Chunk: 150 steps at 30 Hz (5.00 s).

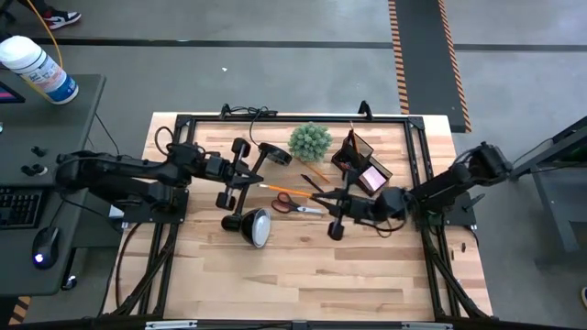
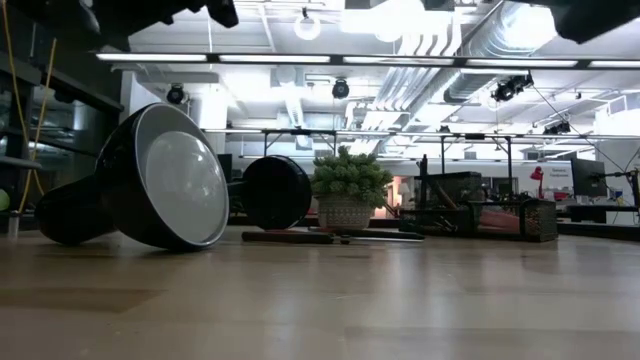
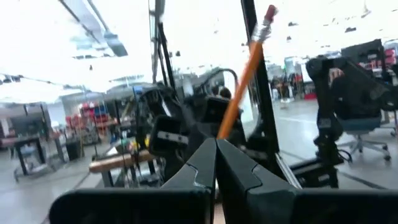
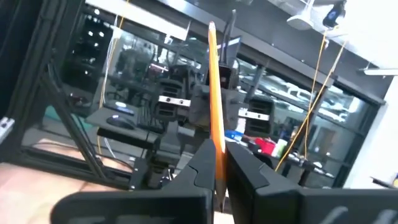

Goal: Pick and place office supplies into organizer
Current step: Put the bottom pencil into the top left section of the desk organizer

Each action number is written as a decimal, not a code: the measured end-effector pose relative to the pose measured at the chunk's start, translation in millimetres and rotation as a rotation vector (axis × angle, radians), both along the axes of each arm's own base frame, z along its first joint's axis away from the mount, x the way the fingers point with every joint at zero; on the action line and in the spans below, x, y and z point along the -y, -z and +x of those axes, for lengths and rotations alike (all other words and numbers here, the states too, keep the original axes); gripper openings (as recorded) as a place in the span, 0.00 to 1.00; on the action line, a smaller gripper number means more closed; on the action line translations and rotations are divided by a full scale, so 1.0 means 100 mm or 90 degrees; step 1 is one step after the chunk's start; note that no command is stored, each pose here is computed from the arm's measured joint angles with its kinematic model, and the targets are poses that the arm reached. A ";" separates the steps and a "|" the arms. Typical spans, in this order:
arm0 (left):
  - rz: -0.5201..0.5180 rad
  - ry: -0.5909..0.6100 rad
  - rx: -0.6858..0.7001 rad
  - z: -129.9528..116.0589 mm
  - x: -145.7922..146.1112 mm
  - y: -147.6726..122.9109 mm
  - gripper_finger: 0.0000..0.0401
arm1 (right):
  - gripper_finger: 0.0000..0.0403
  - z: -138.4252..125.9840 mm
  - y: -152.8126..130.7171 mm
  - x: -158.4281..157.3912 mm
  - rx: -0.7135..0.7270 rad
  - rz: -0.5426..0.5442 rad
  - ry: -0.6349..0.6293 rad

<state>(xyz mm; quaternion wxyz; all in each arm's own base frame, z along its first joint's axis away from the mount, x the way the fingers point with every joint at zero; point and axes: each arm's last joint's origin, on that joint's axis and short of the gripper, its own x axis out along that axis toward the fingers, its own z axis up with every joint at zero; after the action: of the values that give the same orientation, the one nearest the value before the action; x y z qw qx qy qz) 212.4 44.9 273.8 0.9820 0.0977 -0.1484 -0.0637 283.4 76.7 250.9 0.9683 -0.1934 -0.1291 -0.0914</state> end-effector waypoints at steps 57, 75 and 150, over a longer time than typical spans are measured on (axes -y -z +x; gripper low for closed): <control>0.012 0.024 0.130 0.15 -0.04 -0.21 0.38 | 0.02 0.68 -0.25 0.43 0.003 -0.060 0.035; 0.004 0.009 0.124 0.16 -0.05 -0.20 0.09 | 0.02 0.68 -0.27 0.42 0.011 -0.080 0.050; -0.151 -0.310 -0.230 2.57 -1.78 0.39 0.01 | 0.00 -0.83 0.38 -1.25 -0.171 0.078 0.320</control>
<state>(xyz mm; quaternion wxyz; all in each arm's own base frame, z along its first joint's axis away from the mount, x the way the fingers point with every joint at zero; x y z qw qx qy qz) 469.4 222.6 234.4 0.9834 0.0028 0.0494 0.1743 200.5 201.6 212.7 0.9335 -0.1711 0.0582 -0.3098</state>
